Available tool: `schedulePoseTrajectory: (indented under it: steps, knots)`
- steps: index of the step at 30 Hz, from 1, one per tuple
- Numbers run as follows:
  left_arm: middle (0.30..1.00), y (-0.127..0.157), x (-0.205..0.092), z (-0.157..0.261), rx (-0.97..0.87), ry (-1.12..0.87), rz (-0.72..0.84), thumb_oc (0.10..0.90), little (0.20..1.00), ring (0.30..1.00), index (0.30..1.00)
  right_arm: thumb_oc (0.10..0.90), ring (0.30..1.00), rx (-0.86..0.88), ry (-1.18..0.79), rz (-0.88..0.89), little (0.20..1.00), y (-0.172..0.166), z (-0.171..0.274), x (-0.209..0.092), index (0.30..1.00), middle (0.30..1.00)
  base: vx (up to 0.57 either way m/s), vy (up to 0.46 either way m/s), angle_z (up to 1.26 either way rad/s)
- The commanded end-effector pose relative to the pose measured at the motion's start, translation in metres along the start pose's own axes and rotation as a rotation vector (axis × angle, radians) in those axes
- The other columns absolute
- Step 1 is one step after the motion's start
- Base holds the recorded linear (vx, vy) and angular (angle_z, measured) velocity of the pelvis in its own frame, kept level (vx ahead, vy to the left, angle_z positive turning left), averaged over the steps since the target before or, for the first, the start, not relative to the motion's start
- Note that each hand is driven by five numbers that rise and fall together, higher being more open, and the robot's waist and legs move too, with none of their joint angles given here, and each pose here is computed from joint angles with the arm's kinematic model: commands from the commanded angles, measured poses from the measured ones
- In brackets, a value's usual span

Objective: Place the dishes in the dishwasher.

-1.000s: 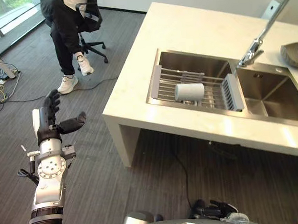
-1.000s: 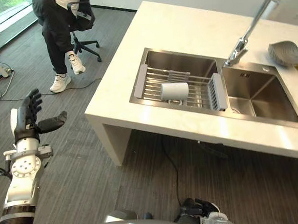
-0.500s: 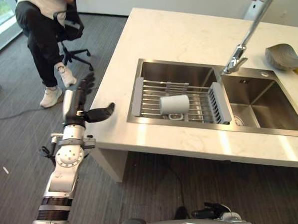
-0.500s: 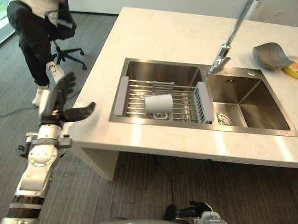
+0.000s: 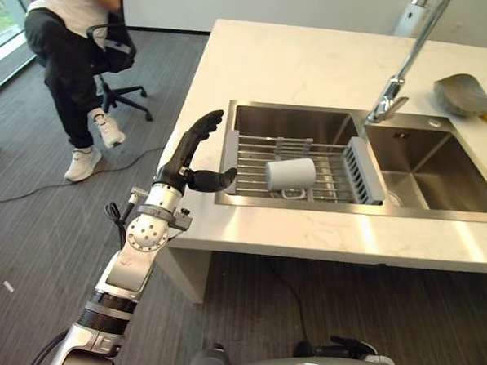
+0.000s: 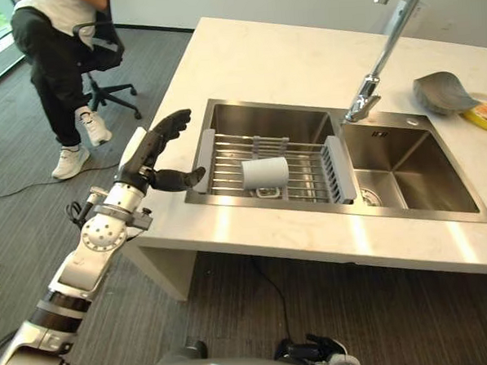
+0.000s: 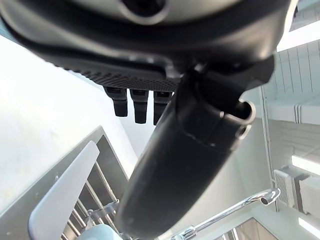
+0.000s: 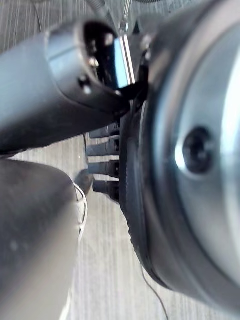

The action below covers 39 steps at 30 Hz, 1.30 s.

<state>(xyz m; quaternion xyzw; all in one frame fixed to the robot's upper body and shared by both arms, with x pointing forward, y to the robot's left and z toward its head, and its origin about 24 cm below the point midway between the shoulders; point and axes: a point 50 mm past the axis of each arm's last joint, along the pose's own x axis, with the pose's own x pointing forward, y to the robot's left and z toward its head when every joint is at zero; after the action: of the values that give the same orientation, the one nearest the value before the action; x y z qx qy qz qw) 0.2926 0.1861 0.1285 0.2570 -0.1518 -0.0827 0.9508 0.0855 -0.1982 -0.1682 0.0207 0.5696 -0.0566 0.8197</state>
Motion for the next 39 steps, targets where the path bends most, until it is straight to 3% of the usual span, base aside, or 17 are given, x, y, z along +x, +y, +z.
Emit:
schedulePoseTrajectory:
  steps: [1,6,16,22,30,39]
  knots:
    - [0.9,0.01,0.019,0.048,0.045,-0.252,0.033,0.8,0.9,0.9,0.9,0.8,0.9,-0.073,-0.082,0.04,0.9,0.008,0.029,0.003,0.9,0.9,-0.02,0.118,-0.25]
    - [0.9,0.014,0.013,0.038,0.079,-0.207,0.035,0.8,0.9,0.9,0.9,0.8,0.9,-0.13,-0.14,0.099,0.9,0.021,0.045,0.003,0.9,0.9,-0.01,0.087,-0.39]
    - [0.9,0.012,0.011,0.036,0.062,-0.198,0.035,0.8,0.9,0.9,0.9,0.8,0.9,-0.103,-0.096,0.104,0.9,0.027,0.035,0.004,0.9,0.9,0.07,-0.136,0.03]
    - [0.9,0.019,0.009,0.034,0.086,-0.188,0.043,0.8,0.9,0.9,0.9,0.8,0.9,-0.229,-0.095,0.127,0.9,0.034,0.037,0.004,0.9,0.9,0.13,-0.278,0.16]
    - [0.9,0.017,0.019,0.033,0.076,-0.178,0.049,0.8,0.9,0.9,0.9,0.8,0.9,-0.185,-0.207,0.085,0.9,0.016,0.063,0.001,0.9,0.9,0.04,-0.222,0.07]
    - [0.9,-0.002,0.041,0.04,0.206,-0.196,-0.044,0.8,0.9,0.9,0.9,0.8,0.9,-0.163,-0.132,0.053,0.9,0.006,0.04,0.001,0.9,0.9,-0.01,-0.041,-0.01]
